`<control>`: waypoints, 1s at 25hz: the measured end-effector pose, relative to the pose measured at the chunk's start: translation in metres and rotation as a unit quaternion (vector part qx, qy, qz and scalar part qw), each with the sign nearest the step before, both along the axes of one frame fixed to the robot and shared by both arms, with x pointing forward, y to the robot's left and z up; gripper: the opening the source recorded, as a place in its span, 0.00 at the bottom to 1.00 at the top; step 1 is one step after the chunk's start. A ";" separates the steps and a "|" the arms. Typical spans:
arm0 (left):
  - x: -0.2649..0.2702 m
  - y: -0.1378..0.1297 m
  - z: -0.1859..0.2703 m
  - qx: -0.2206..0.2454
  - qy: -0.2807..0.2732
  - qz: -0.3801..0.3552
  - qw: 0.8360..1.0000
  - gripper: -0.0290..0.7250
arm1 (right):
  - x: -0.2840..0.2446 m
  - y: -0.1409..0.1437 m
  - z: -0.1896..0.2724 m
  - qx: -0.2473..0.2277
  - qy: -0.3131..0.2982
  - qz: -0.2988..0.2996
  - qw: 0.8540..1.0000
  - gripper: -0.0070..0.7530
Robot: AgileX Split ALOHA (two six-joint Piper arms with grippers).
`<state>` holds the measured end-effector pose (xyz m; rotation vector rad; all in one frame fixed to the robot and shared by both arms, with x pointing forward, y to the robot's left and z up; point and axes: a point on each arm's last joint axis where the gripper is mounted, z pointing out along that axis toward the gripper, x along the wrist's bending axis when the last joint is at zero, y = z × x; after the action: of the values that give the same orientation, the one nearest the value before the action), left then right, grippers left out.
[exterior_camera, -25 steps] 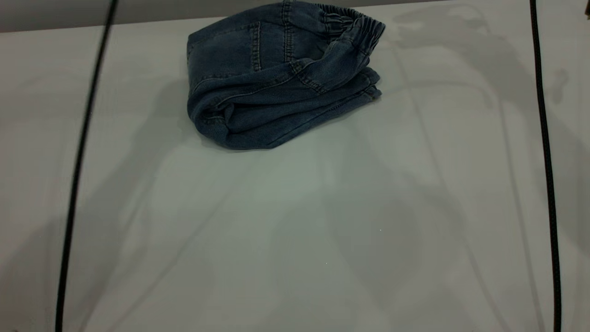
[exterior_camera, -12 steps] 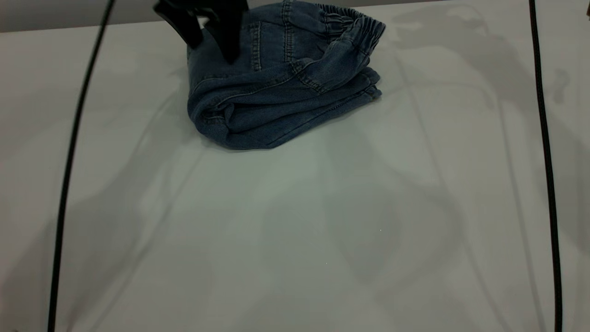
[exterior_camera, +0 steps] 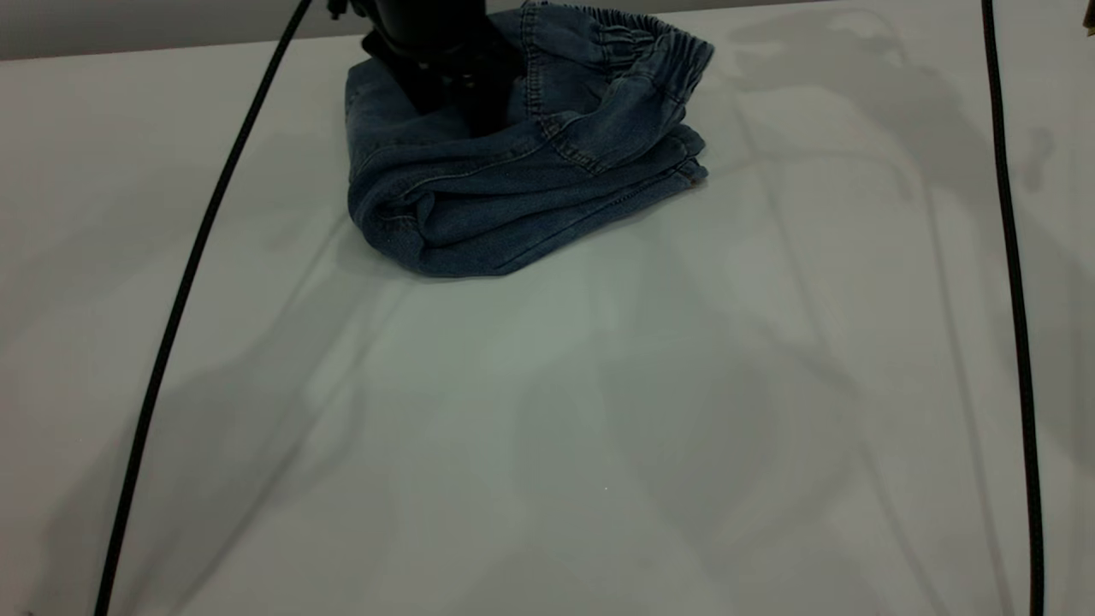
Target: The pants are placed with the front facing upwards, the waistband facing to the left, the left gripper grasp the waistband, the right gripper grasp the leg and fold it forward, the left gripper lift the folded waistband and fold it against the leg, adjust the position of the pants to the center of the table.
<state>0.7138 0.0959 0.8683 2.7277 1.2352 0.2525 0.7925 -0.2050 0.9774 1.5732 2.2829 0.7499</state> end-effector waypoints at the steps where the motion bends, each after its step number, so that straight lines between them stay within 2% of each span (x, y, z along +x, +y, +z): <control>1: 0.000 0.001 -0.001 0.004 -0.001 -0.001 1.000 0.78 | 0.000 0.000 0.000 0.000 0.000 0.000 1.000 0.70; 8: 0.001 0.001 -0.018 0.009 0.002 -0.006 1.000 0.78 | 0.000 0.000 0.000 0.000 0.001 0.000 1.000 0.70; 16: 0.001 -0.001 -0.018 0.015 -0.002 -0.103 0.995 0.78 | 0.000 0.000 0.000 0.000 0.001 0.001 1.000 0.70; 20: -0.004 -0.004 -0.019 0.011 0.019 -0.175 0.984 0.78 | 0.000 0.000 0.000 0.000 -0.001 0.000 1.000 0.70; 25: -0.016 -0.008 -0.019 -0.011 0.070 -0.280 0.957 0.78 | 0.000 0.000 0.000 0.000 -0.002 0.000 1.000 0.70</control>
<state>0.6974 0.0882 0.8491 2.9688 0.4359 -0.0208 0.7929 -0.2050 0.9777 1.5710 2.2790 0.7536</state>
